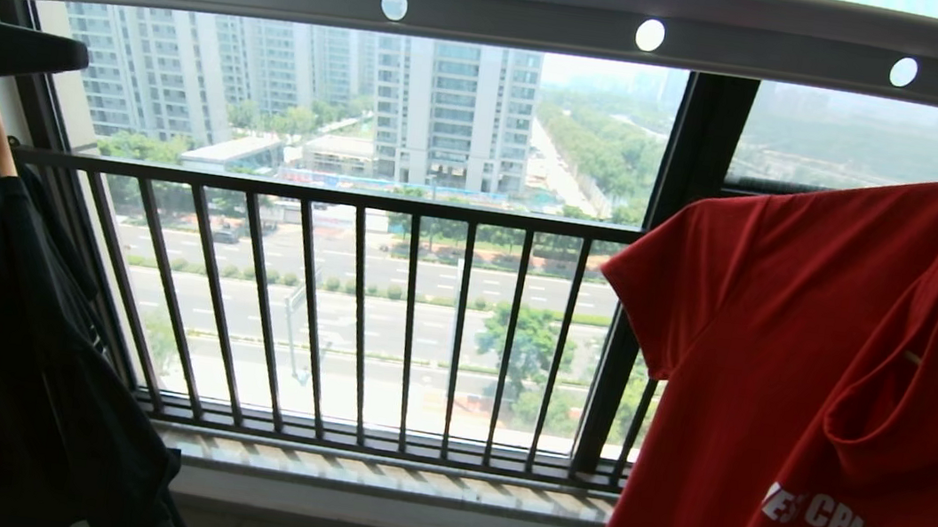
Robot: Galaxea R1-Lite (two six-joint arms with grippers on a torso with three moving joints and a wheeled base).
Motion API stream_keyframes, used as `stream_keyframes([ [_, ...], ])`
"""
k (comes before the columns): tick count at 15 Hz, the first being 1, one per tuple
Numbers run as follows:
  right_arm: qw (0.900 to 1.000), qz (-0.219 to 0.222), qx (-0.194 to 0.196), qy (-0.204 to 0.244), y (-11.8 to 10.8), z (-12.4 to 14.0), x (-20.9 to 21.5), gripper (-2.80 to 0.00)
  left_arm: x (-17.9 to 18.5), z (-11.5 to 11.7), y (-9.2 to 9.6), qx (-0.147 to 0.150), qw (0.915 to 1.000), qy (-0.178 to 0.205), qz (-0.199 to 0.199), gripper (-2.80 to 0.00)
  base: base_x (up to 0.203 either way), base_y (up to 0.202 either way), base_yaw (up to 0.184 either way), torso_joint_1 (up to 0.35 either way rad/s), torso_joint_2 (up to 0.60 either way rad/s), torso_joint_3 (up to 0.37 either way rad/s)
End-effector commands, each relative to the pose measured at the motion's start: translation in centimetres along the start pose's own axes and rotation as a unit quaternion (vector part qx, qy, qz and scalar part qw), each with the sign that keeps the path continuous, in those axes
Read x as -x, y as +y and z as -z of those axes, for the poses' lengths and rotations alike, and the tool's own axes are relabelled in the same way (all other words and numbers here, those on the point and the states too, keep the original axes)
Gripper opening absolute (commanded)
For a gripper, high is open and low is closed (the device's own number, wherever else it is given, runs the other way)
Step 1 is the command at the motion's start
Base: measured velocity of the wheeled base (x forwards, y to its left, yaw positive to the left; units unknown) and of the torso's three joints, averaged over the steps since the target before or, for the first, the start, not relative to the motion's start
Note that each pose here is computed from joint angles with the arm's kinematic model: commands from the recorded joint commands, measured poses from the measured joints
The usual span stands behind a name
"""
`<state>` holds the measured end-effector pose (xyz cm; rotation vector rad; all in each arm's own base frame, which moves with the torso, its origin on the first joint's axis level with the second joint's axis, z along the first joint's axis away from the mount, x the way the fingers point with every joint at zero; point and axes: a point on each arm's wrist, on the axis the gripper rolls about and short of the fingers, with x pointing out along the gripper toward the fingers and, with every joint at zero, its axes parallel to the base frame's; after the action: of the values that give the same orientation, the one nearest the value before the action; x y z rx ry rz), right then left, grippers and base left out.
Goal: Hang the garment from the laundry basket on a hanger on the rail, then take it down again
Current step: Hang the clothes rack on the clothesline
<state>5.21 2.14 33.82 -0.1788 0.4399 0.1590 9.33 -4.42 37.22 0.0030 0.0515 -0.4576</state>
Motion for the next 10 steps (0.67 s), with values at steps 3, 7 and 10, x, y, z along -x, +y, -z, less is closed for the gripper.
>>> stream_keyframes([
  [3,1.0,0.0,-0.001,-0.002,-0.05,0.03,0.14,-2.8,0.01,-0.01,0.0,0.001,1.0,0.0,0.0,-2.8,0.0,0.0,0.0,0.0,0.0,0.0],
  [7,1.0,0.0,-0.003,-0.01,-0.03,-0.17,0.1,-2.8,0.01,-0.02,0.0,0.001,1.0,0.0,-0.001,-2.8,0.0,0.0,0.0,0.0,0.0,0.0],
  [10,1.0,-0.001,-0.003,-0.009,-0.02,-0.14,0.07,-2.8,0.01,-0.02,0.0,0.001,1.0,0.0,-0.001,-2.8,0.0,0.0,0.0,0.0,0.0,0.0],
])
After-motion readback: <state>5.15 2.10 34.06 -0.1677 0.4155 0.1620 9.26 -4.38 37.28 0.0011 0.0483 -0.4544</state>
